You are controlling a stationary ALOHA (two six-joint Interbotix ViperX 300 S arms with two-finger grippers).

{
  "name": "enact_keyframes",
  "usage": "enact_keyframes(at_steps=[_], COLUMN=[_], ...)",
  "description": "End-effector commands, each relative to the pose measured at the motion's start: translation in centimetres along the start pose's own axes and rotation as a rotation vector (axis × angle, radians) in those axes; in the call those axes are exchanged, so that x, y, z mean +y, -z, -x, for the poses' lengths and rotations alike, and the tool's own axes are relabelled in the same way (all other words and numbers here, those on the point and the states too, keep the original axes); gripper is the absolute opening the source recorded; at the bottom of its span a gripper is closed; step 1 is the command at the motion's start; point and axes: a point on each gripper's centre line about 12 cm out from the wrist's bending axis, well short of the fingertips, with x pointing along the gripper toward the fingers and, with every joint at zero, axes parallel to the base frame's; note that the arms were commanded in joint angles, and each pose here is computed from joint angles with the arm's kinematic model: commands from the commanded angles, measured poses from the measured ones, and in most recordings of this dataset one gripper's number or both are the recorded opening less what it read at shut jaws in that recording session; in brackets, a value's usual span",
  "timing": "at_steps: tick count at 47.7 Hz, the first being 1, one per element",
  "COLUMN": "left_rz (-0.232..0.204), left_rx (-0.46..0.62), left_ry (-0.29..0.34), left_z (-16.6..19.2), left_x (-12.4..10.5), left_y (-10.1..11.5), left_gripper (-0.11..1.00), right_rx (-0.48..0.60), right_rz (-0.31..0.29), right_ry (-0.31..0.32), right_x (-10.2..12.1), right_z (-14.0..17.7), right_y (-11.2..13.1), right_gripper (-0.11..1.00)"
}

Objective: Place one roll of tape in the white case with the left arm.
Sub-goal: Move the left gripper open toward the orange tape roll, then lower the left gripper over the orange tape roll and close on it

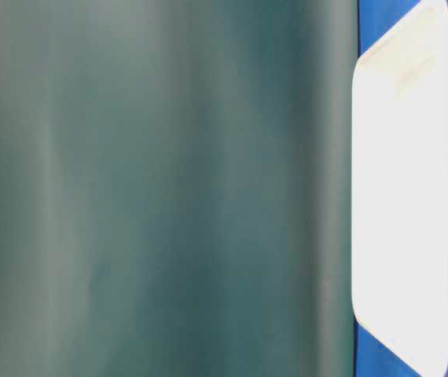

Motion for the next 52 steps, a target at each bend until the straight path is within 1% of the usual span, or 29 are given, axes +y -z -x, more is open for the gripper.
enact_keyframes(at_steps=[1, 3, 6, 10, 18, 31, 34, 36, 39, 45, 47, 49, 50, 52], left_rz=[-0.006, 0.000, 0.007, 0.013, 0.021, 0.041, 0.042, 0.043, 0.040, 0.033, 0.029, 0.025, 0.022, 0.016], left_rx=[0.001, 0.001, 0.000, -0.006, -0.035, -0.030, -0.015, 0.002, 0.035, 0.090, 0.119, 0.151, 0.169, 0.210], left_ry=[0.039, 0.048, 0.066, 0.091, 0.146, 0.237, 0.251, 0.258, 0.270, 0.280, 0.280, 0.279, 0.279, 0.278], left_z=[-0.1, -0.1, -0.1, -0.1, -0.5, -3.4, -4.4, -5.1, -6.5, -9.3, -10.5, -11.4, -11.9, -12.7], left_x=[-0.7, -0.9, -1.3, -1.8, -2.9, -5.5, -6.1, -6.5, -7.2, -8.2, -8.6, -8.8, -9.0, -9.2], left_y=[-0.5, -0.5, -0.6, -0.6, -0.7, 1.0, 1.5, 1.9, 2.5, 3.4, 3.8, 4.3, 4.5, 5.0], left_gripper=[0.00, 0.00, 0.00, 0.00, 0.00, 0.01, 0.03, 0.10, 0.26, 0.65, 0.76, 0.85, 0.88, 0.89], right_rx=[-0.043, -0.034, -0.011, 0.003, 0.020, 0.037, 0.037, 0.040, 0.042, 0.042, 0.048, 0.048, 0.051, 0.052], right_rz=[0.006, 0.006, 0.009, 0.010, 0.012, 0.009, 0.008, 0.007, 0.007, 0.009, 0.008, 0.007, 0.008, 0.008], right_ry=[0.014, 0.014, 0.014, 0.014, 0.015, 0.019, 0.018, 0.020, 0.020, 0.019, 0.018, 0.018, 0.019, 0.019], right_x=[-0.3, -0.3, -0.3, -0.3, -0.3, -0.4, -0.4, -0.4, -0.4, -0.4, -0.4, -0.4, -0.4, -0.4], right_z=[-0.4, -0.5, -0.6, -0.7, -0.8, -1.1, -1.1, -1.0, -1.0, -1.0, -1.0, -1.0, -1.1, -1.1], right_y=[-1.8, -1.9, -1.9, -1.8, -1.4, -0.9, -0.9, -0.9, -0.9, -0.9, -0.7, -0.7, -0.7, -0.6], right_gripper=[0.00, -0.01, -0.07, -0.11, -0.11, -0.11, -0.11, -0.11, -0.11, -0.11, -0.11, -0.11, -0.11, -0.11])
